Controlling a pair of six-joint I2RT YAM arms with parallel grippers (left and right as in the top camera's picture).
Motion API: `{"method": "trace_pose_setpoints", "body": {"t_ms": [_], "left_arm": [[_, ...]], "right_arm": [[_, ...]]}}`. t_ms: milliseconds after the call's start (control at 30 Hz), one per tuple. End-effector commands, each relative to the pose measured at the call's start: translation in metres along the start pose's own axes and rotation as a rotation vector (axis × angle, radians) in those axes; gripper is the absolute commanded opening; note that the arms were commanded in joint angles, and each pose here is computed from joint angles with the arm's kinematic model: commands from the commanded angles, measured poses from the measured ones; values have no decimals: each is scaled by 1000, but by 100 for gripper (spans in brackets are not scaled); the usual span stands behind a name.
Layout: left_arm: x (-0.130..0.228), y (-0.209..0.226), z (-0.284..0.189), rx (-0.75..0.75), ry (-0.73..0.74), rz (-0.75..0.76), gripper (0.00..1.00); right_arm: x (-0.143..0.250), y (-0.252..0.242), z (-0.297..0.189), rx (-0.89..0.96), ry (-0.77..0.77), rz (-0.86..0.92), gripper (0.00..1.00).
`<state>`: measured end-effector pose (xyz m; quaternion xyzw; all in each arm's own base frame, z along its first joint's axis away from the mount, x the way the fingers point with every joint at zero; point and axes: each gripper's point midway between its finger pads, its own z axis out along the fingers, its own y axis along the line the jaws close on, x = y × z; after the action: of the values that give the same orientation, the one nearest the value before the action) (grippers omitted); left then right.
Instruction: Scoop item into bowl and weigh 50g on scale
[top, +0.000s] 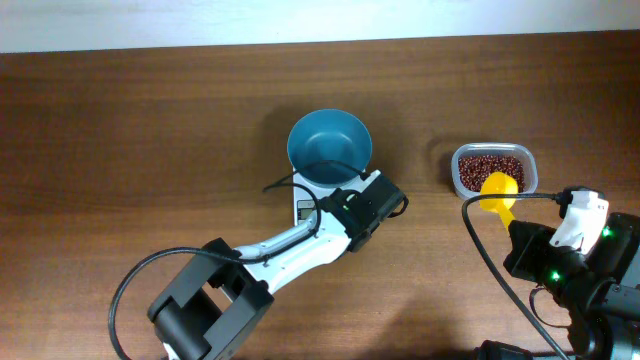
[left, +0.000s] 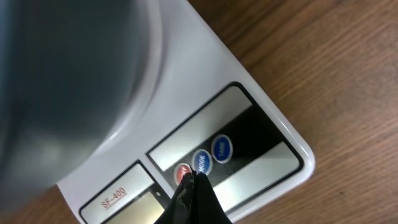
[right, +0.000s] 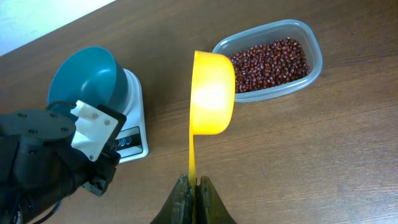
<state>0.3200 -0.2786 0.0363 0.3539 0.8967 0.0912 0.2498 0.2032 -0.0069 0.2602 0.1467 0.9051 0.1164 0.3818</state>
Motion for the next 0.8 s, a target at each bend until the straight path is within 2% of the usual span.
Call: {"method": "trace_pose_setpoints", "body": {"t_ms": [0,767], "left_arm": [[4,11,7,-30,16,-6,0],[17,0,22,1,67,7,0]], "right_arm": [[-8,1,-6,8,-34,-9,4],[-9,1,-6,8,-37,-10,4]]}}
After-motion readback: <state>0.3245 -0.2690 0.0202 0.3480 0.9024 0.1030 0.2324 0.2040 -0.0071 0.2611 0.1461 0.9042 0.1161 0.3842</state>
